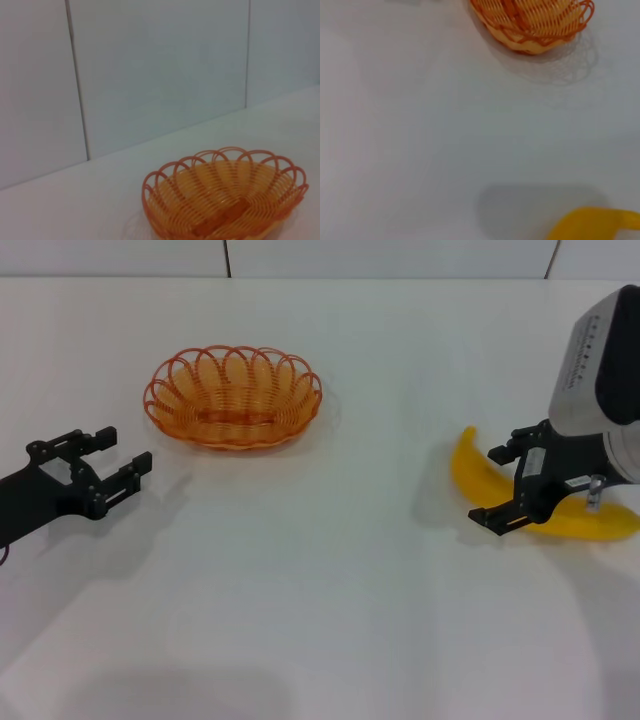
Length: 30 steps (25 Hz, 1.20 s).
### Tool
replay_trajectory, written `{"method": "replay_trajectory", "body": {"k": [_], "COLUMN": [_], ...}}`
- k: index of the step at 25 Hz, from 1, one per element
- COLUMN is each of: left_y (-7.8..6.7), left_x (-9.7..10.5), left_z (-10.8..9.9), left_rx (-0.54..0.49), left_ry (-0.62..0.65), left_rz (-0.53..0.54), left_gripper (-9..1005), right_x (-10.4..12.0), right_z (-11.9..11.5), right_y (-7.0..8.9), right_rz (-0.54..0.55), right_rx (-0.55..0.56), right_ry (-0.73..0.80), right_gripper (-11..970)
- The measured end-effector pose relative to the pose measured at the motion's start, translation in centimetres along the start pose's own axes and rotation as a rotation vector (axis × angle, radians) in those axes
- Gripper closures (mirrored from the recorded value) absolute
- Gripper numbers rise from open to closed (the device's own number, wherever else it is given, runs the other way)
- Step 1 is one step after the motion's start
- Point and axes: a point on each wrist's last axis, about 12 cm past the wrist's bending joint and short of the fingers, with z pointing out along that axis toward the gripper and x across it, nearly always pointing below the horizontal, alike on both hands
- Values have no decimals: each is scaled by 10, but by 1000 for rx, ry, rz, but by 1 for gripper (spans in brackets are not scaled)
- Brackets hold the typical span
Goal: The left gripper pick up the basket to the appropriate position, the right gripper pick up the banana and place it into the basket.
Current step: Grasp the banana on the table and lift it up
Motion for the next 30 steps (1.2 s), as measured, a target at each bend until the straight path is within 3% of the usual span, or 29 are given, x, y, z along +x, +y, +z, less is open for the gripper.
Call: {"method": "replay_trajectory", "body": {"k": [30], "left_y": [1], "left_x": [-3], "left_z": [3], "left_rx": [0], "left_ry": [-2], "left_rz": [6], "left_gripper": [419], "right_x": [-1], "right_z": [16], "right_y": [-3], "right_rz": [2], "right_rx": [20], "right_ry": [55], "right_gripper": [96]}}
